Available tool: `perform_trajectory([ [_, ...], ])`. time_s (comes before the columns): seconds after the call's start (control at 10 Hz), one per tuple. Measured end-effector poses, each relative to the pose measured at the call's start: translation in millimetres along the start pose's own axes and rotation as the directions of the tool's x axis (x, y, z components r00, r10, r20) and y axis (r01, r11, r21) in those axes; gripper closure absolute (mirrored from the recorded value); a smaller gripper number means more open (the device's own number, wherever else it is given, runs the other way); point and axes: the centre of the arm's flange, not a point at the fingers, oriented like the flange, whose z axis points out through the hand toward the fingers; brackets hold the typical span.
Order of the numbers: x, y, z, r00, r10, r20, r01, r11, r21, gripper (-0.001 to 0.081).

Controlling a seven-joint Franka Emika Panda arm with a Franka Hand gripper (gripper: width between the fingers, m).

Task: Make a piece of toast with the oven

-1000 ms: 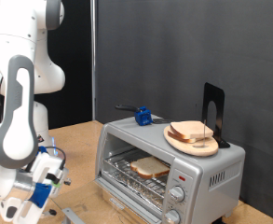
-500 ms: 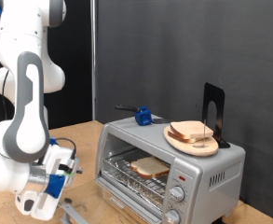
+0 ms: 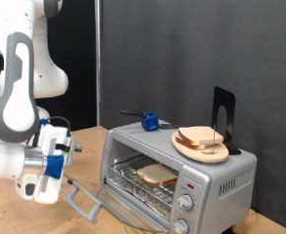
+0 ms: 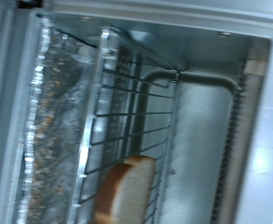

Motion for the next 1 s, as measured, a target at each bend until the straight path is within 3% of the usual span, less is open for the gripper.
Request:
perform_trajectory([
  [0.2,-12.0,-21.2,12.0,0.999,-0.032,-0.012,0.032,0.999,0.015,-0.0002],
  [0.6,-17.8,-73.4,60.1,0.995,-0.089,-0.035,0.089,0.996,0.01,-0.0002],
  [1.0,-27.0,-90.6,91.5,0.997,-0.081,-0.004,0.081,0.997,-0.017,-0.0002],
])
